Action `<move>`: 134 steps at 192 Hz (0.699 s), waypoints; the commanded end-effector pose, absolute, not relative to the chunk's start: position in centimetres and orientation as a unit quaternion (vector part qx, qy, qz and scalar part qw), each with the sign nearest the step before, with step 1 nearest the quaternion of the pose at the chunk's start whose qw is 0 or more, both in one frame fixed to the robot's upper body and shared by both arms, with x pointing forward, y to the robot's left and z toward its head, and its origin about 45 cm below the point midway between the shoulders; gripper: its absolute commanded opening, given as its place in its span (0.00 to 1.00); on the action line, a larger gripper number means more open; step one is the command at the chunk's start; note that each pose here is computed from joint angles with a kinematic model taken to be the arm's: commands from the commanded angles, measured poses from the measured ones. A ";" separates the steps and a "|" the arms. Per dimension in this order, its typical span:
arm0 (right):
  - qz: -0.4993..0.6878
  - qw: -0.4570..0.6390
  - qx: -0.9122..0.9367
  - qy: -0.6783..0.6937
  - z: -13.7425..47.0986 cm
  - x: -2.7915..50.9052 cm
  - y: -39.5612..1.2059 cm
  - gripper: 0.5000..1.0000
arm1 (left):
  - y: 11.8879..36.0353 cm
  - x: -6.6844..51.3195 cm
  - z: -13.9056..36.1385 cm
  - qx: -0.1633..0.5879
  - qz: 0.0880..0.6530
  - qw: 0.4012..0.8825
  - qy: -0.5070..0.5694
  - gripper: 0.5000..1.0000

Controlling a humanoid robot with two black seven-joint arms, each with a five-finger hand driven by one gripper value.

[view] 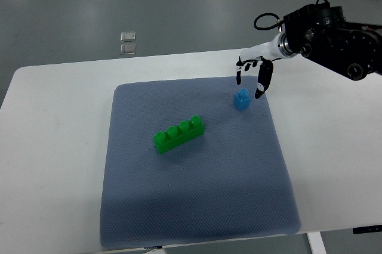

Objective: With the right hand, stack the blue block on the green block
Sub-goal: 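Lower the right hand around the blue block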

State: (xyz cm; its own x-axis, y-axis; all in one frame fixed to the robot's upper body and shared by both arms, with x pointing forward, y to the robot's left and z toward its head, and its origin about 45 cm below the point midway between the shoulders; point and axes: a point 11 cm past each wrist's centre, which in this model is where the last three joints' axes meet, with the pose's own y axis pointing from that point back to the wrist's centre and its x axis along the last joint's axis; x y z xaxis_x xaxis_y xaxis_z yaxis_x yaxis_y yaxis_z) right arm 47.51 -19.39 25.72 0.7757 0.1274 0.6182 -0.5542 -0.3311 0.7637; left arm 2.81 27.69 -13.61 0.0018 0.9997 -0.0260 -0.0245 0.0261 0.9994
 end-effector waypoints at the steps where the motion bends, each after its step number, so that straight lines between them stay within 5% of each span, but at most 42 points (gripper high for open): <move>1: 0.304 0.555 0.761 -0.145 24.8 47.5 -18.5 0.84 | 27.7 2.8 -13.6 0.488 0.499 0.513 0.499 1.00; 134: 0.314 0.571 0.742 -0.160 21.2 47.6 -18.2 0.78 | 28.0 2.6 -13.6 0.494 0.498 0.511 0.497 1.00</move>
State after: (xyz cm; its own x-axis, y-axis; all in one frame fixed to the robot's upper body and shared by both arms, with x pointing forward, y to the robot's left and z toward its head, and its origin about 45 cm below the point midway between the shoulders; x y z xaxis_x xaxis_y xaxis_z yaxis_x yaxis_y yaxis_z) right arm 47.66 -18.05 21.44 0.7551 0.1203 0.6445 -0.5911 -0.3004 0.7486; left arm 2.67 28.01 -13.64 0.0092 0.9998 -0.0160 -0.0208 0.0162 0.9997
